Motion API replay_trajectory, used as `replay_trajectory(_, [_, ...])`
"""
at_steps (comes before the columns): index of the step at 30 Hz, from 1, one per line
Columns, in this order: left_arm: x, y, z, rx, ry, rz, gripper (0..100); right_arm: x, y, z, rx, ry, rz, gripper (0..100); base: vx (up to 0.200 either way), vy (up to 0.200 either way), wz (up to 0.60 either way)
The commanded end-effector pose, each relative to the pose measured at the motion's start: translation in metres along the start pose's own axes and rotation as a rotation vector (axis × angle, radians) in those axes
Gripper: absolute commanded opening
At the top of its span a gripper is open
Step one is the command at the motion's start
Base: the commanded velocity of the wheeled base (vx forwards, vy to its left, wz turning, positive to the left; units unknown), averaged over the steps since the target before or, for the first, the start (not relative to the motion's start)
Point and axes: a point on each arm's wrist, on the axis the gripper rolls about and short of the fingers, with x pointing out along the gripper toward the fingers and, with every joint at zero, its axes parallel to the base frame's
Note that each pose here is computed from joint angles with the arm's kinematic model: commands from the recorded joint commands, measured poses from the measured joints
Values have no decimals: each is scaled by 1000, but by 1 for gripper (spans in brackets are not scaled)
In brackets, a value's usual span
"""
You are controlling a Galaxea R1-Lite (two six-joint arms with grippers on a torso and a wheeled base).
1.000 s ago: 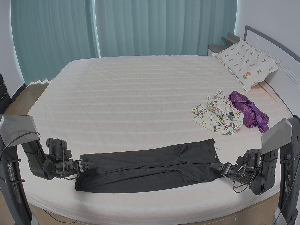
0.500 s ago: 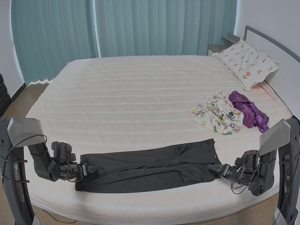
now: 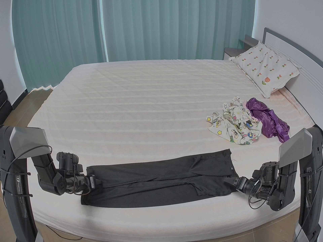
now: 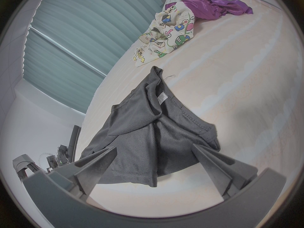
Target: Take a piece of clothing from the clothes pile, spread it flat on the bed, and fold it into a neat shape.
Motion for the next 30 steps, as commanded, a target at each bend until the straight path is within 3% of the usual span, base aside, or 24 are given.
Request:
replay_trajectory(1, [1, 0, 0, -1, 0, 2, 0, 0, 1, 1, -3, -9, 9, 100, 0, 0, 0])
replay_trajectory(17, [-13, 13, 9, -35, -35, 43, 0, -1, 1, 4, 4, -23, 13, 100, 0, 0, 0])
replay_trajectory(23, [-32, 10, 13, -34, -65, 41, 0, -9, 6, 24, 32, -102, 36, 100, 0, 0, 0])
replay_trajectory(27, [-37, 20, 19, -60, -74, 67, 0, -16, 8, 38, 104, -150, 56, 100, 0, 0, 0])
replay_trajectory(30, [-40, 23, 23, -76, -62, 79, 0, -13, 8, 40, 108, -159, 63, 100, 0, 0, 0])
